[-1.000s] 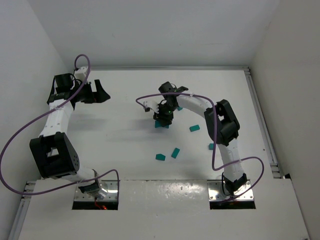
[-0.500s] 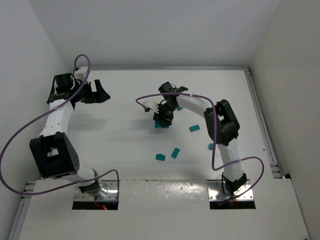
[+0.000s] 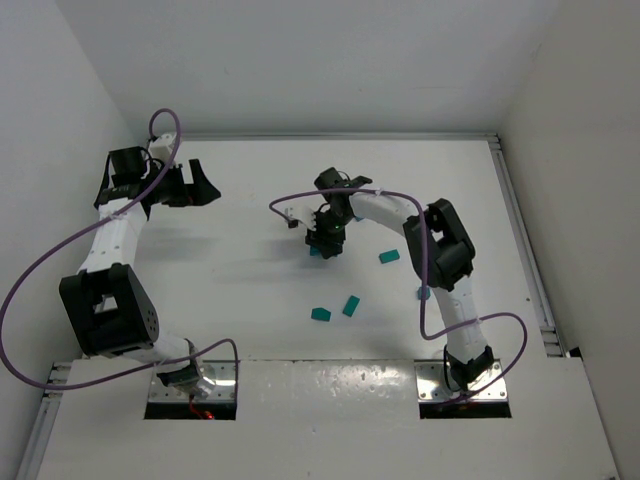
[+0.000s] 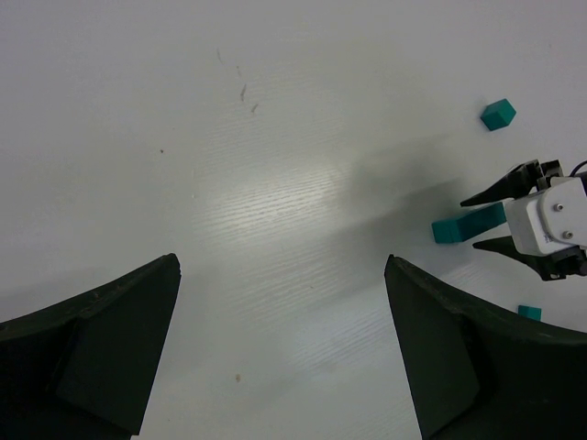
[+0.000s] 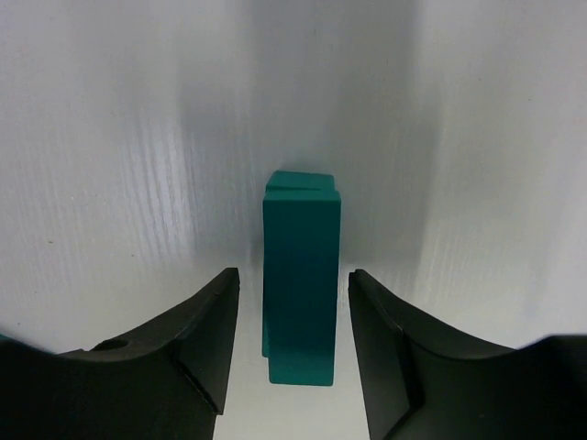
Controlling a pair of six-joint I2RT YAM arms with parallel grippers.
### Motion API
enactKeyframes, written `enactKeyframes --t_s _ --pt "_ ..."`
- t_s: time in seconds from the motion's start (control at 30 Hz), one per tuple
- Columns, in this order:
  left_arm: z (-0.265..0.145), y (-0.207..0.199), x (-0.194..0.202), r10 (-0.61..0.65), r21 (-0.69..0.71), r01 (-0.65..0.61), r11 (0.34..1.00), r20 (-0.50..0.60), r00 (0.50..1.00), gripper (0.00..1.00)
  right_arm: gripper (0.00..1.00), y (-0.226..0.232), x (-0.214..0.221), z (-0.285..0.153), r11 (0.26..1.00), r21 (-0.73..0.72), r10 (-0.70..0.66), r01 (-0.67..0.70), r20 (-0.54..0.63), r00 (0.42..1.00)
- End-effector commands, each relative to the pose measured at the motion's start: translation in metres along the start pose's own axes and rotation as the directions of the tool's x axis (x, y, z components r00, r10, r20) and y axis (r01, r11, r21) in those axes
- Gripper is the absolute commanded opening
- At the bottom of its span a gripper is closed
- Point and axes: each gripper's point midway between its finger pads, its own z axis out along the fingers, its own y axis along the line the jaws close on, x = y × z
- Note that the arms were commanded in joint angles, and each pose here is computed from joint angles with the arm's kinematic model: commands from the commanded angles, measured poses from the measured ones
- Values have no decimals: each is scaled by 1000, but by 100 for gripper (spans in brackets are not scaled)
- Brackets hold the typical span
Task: Build the wood block tower
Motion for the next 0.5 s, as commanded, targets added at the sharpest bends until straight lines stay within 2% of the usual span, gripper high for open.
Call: enactKeyframes --t_s 0.0,0.47 --pt "2 -5 -15 33 17 -34 999 35 999 100 51 -9 -13 -1 1000 22 -22 22 33 999" --pt "3 -4 -17 33 17 -34 999 35 999 100 39 -13 -15 5 999 25 -48 47 37 998"
